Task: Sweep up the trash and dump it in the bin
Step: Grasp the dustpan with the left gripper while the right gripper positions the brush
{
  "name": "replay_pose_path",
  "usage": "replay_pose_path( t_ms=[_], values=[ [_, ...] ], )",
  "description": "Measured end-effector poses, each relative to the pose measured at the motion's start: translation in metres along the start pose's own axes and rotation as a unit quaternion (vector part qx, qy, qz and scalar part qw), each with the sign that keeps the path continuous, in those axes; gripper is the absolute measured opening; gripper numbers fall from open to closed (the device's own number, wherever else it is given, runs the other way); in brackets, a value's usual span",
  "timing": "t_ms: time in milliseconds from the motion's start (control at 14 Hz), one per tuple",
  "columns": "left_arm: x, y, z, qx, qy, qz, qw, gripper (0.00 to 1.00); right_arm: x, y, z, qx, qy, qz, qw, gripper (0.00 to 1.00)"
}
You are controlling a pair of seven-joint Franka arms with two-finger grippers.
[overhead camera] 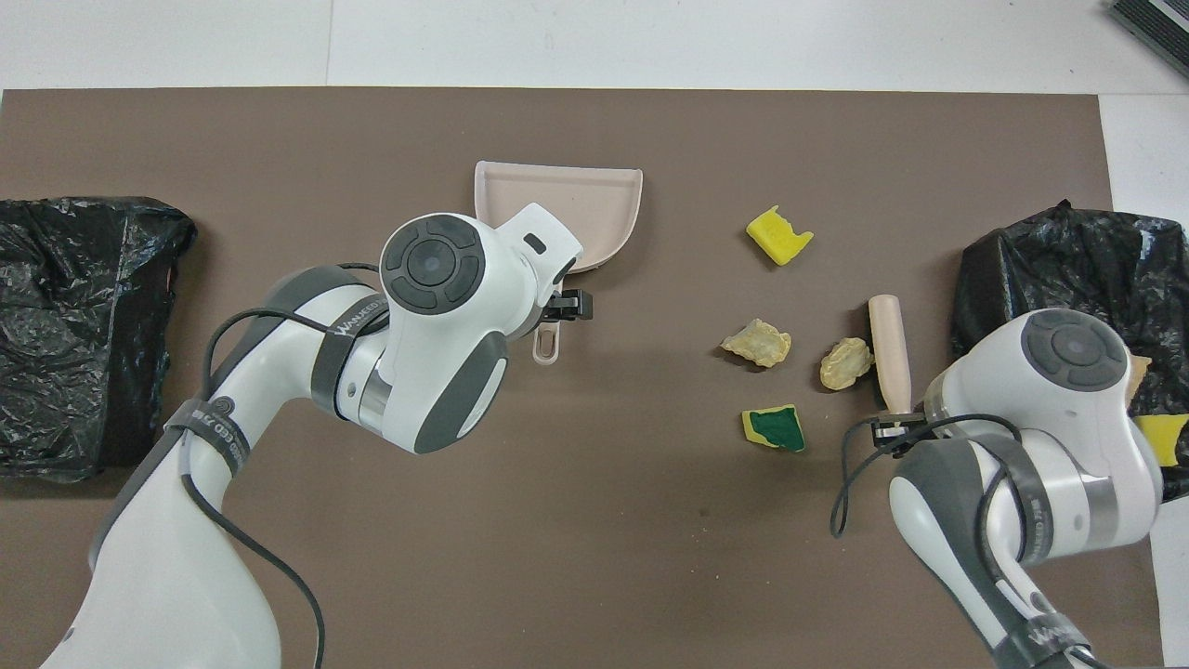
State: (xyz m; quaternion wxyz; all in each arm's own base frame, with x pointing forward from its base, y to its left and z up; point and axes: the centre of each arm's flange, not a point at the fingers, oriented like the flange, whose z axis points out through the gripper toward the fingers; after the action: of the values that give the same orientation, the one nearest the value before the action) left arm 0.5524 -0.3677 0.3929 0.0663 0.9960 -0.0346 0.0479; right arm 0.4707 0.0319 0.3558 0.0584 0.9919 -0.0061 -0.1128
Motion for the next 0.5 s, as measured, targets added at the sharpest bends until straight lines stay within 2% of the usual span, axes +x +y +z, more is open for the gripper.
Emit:
replay_pose_path(
  t_ms=[215,502],
  values=[
    [-0.005,0.014,0.029,0.005,0.003,0.019,1.0,1.0,-0.004,-0.028,-0.002,0.015,0.0,-0.024,1.0,0.26],
    [-0.004,0.013,0.034,0.019,0.008,0.031,0.999,1.0,-0.013,-0.075,-0.006,0.044,-0.001,-0.081,0.996,0.26]
  ],
)
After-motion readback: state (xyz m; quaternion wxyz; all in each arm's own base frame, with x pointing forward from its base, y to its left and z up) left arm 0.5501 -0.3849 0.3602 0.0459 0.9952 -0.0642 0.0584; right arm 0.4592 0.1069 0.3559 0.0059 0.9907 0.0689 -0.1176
